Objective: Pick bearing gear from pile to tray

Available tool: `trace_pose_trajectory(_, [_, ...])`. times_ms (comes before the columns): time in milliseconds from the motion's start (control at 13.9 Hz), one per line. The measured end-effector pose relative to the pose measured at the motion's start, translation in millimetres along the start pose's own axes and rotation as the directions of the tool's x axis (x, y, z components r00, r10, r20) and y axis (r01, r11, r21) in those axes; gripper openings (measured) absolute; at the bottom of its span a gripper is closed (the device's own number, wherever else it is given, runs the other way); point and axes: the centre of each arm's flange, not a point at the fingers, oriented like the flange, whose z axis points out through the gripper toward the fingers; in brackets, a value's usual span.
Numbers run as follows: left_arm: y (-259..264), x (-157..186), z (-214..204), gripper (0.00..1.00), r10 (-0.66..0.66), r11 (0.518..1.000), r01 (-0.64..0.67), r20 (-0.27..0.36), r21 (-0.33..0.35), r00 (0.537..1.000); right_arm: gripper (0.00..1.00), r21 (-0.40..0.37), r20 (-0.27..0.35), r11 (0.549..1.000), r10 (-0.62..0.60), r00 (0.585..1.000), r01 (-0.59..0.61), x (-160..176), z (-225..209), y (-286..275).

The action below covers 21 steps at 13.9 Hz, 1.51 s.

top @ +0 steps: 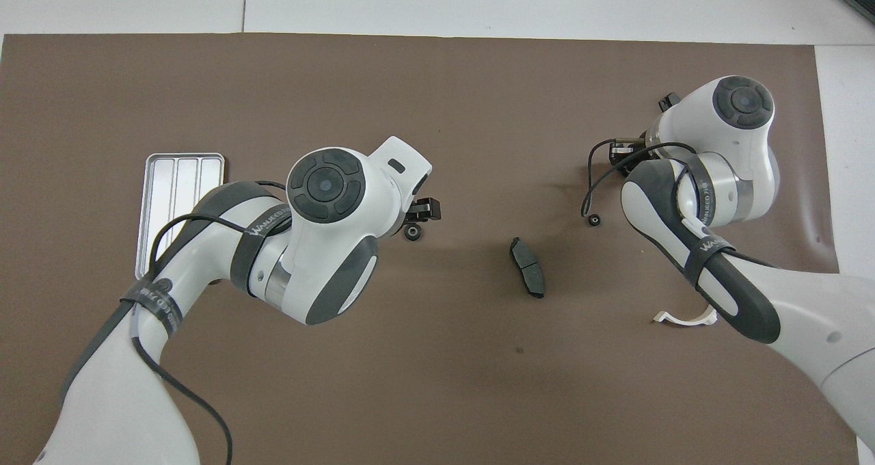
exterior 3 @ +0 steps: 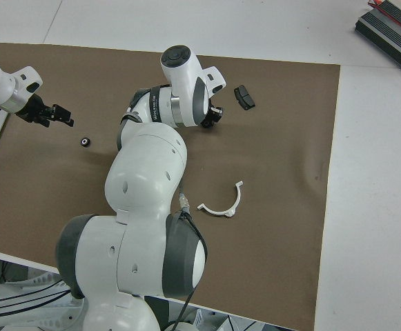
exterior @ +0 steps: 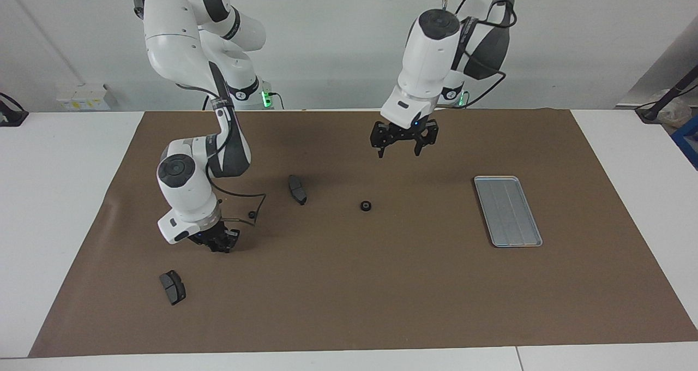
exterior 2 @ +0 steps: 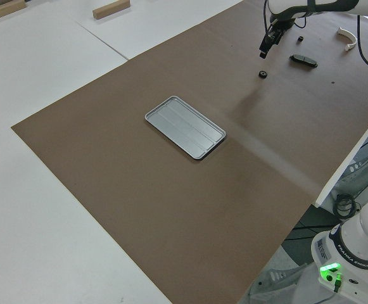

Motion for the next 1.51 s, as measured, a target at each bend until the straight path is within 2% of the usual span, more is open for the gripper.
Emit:
trace_pose_trajectory(216, [-1.4, 1.9, 21.2, 1.0, 0.0, 1.0, 0.0, 0.015, 0.012, 1.0, 0.35, 0.0, 0.0, 1.0, 0.0, 1.0, 0.0, 0.0, 0.0, -0.1])
trace_pose_trajectory(648, [12.9, 15.3, 6.5, 1.0, 0.024, 1.0, -0.024, -0.005, 0.019, 1.0, 0.35, 0.004, -0.013, 1.0, -0.004, 1.0, 0.004, 1.1, -1.3, -3.0])
trace_pose_trajectory(864, [25.3, 37.7, 6.2, 1.0, 0.027, 0.998, -0.03, 0.043, 0.058, 0.999, 0.35, 0.021, -0.026, 1.0, -0.013, 1.0, 0.013, 2.3, -9.9, -14.2])
trace_pose_trajectory(1007, [35.9, 41.7, 14.8, 1.0, 0.037, 0.997, -0.04, 0.057, 0.063, 0.998, 0.35, 0.034, -0.046, 0.999, -0.018, 0.999, 0.02, 3.1, -23.9, -22.5])
trace_pose_trajectory(1223, [53.2, 23.3, 36.0, 1.0, 0.06, 0.995, -0.067, 0.088, 0.078, 0.994, 0.35, 0.035, -0.069, 0.999, -0.022, 0.997, 0.025, 2.6, -48.7, -25.6])
trace_pose_trajectory(1511, [46.6, 9.0, 61.0, 1.0, 0.058, 0.992, -0.07, 0.118, 0.1, 0.991, 0.35, 0.031, -0.04, 0.999, -0.025, 0.999, 0.027, -11.6, -104.1, -32.8])
